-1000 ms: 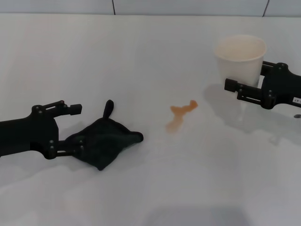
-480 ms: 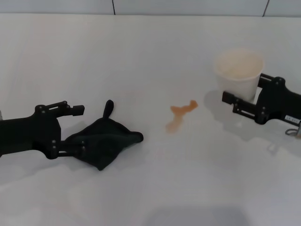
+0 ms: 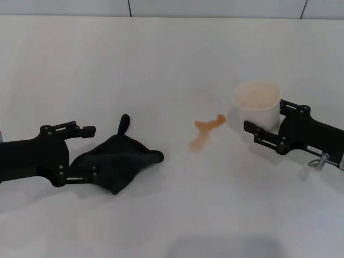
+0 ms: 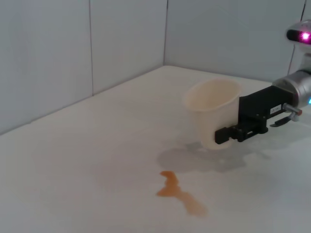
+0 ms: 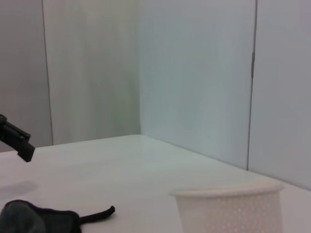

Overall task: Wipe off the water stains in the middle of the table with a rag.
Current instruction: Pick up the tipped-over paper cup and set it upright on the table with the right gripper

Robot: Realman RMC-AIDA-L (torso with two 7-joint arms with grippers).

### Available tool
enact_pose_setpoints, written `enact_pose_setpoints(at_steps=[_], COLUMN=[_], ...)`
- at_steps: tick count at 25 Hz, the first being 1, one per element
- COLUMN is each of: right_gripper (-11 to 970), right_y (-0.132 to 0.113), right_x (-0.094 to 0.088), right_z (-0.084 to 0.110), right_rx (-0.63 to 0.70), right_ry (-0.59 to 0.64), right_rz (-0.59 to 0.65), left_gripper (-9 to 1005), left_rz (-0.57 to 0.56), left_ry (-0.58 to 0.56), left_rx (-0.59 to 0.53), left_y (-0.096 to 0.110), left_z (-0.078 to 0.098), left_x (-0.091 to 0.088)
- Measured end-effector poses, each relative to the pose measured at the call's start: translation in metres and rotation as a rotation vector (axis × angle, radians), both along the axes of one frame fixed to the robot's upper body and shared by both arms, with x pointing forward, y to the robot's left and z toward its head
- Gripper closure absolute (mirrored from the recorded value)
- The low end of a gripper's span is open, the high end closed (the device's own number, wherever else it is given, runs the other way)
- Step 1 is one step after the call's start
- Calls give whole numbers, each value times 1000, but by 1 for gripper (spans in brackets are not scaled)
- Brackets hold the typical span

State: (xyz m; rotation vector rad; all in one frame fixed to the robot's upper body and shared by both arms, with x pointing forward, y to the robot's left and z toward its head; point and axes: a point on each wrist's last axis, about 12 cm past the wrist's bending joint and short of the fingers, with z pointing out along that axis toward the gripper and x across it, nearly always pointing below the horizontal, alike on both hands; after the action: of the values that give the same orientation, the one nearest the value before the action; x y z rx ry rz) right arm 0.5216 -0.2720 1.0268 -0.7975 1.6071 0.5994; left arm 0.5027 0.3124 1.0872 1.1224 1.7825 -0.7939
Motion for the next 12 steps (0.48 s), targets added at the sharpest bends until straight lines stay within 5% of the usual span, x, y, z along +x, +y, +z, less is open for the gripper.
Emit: enact_pose_setpoints(at_steps=[12], right_gripper=[343], right_y=[5], right_x=[5], right_z=[-8], right_rx=[-48], right_ry=[-3], right_rz=[-36], left_gripper=[122], left_rz=[-5], left_ry=[-3], left_rx=[12], left_y=[-1], left_z=[-2], left_x=[0])
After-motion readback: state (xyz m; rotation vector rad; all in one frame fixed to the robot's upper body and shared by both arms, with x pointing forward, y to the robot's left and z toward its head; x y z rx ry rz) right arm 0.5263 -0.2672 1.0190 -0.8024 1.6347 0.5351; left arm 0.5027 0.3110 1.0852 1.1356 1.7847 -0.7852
